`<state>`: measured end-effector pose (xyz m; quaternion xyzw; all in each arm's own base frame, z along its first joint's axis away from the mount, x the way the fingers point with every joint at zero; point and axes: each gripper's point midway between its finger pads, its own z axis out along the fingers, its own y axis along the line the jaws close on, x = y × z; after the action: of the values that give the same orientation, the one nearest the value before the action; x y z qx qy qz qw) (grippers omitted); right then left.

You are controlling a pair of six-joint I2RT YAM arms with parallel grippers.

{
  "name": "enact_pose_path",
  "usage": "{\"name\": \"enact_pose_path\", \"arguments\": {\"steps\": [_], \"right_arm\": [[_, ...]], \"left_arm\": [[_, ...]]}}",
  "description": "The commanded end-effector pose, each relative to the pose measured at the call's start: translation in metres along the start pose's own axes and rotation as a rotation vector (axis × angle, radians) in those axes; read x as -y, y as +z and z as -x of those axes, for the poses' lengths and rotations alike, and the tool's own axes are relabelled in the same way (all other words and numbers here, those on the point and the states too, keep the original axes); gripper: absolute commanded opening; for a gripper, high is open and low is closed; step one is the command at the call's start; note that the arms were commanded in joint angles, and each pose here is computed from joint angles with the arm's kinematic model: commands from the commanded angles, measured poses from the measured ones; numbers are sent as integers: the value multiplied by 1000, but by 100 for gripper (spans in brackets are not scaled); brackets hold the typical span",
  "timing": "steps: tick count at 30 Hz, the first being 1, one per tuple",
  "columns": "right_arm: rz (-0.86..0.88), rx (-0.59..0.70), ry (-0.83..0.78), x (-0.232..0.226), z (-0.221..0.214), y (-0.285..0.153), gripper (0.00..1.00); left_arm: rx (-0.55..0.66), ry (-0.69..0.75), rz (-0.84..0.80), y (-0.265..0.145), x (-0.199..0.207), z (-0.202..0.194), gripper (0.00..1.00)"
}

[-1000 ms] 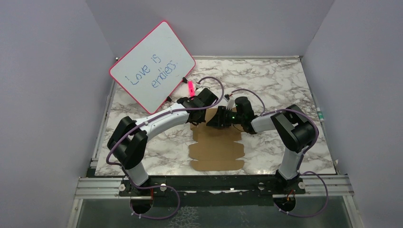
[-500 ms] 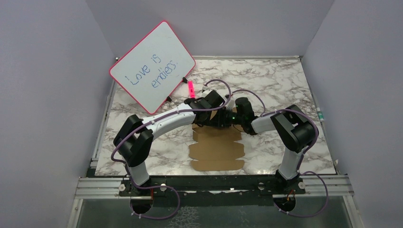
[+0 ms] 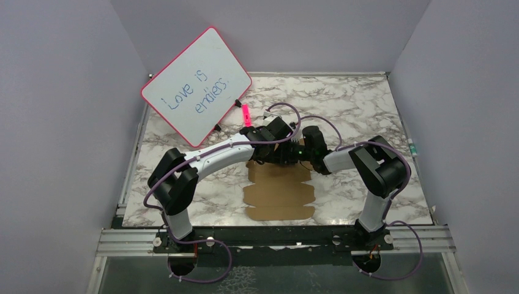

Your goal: Fold the paper box

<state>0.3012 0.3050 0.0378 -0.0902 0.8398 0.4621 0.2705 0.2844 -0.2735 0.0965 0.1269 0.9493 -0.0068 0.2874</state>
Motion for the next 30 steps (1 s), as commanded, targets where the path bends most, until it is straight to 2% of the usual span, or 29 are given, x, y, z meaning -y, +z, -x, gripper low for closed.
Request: {"name": "enact_pose_path", "arguments": {"steps": [1, 7, 14, 20, 25, 30], "right_arm": [[-75, -27, 8, 15, -15, -4, 58], [-83, -25, -27, 9, -6, -8, 58], [-178, 34, -107, -3, 25, -32, 62], [-362, 82, -156, 10, 50, -70, 67], [-461, 115, -85, 35, 59, -111, 69], [-524, 182, -2, 54, 63, -148, 69]], "left_arm": [[0, -1, 25, 4, 1, 0, 21], [26, -3, 24, -3, 0, 6, 22], [101, -39, -24, -19, -3, 18, 38], [112, -108, -184, -13, 6, 15, 50], [109, -171, -368, -6, 14, 19, 58], [108, -194, -508, 3, 21, 25, 60]]}}
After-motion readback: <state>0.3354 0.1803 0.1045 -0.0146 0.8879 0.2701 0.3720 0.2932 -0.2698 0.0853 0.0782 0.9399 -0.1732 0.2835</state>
